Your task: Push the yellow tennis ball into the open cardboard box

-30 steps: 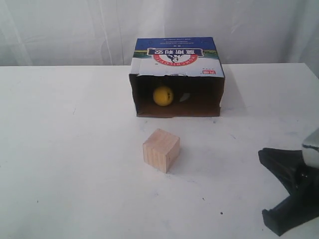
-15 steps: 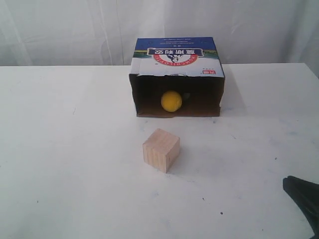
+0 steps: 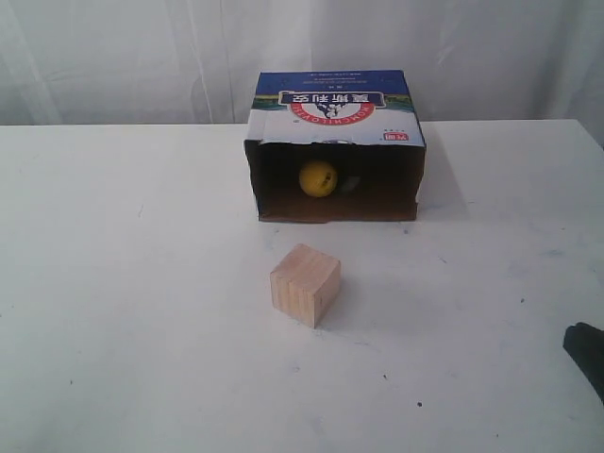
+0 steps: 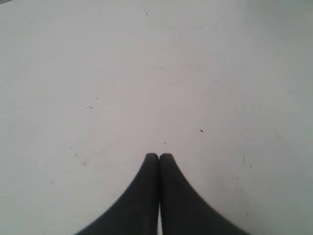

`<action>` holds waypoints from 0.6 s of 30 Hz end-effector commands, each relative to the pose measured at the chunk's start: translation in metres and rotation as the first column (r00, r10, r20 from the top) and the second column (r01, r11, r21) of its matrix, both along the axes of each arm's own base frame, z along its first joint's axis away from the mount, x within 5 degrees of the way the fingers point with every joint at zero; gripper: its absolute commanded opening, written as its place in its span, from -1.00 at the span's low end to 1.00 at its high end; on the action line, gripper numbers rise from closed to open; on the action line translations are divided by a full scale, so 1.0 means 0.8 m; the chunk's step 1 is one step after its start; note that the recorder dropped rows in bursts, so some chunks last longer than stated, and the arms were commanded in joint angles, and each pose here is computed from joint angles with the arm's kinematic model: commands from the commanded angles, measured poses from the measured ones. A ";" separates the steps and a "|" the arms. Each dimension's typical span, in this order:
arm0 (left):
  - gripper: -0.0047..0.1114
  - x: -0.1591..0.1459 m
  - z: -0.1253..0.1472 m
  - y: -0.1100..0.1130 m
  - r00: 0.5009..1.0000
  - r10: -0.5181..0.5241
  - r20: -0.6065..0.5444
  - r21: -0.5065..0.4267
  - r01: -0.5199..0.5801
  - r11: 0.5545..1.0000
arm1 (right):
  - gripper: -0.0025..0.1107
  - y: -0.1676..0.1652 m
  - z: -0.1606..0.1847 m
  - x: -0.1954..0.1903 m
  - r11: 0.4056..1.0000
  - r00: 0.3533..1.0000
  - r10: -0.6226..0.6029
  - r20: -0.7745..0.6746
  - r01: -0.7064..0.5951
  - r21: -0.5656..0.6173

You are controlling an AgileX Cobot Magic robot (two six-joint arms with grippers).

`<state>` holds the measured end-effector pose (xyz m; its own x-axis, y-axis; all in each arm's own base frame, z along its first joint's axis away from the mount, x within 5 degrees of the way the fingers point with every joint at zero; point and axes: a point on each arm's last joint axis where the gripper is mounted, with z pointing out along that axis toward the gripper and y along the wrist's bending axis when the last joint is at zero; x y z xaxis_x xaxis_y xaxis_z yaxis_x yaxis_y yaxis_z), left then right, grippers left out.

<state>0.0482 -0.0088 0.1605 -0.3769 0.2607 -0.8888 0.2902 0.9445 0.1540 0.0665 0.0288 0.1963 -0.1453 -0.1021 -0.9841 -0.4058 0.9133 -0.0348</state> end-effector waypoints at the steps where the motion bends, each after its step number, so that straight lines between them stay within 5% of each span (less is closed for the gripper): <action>1: -0.92 -0.001 -0.002 0.000 1.000 -0.005 -0.008 0.006 0.005 1.000 | -0.96 -0.004 -0.011 -0.006 0.997 0.994 -0.029 -0.102 0.036 0.061; 18: -0.92 -0.001 -0.002 0.000 1.000 -0.005 -0.008 0.006 0.005 1.000 | -0.96 -0.008 -0.016 -0.015 0.997 0.991 -0.035 -0.127 0.044 0.066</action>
<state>0.0482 -0.0088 0.1605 -0.3769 0.2607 -0.8888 0.2902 0.9445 0.1540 0.0561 0.0234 0.1835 -0.2952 -0.0323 -0.9549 -0.3689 0.9258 0.0828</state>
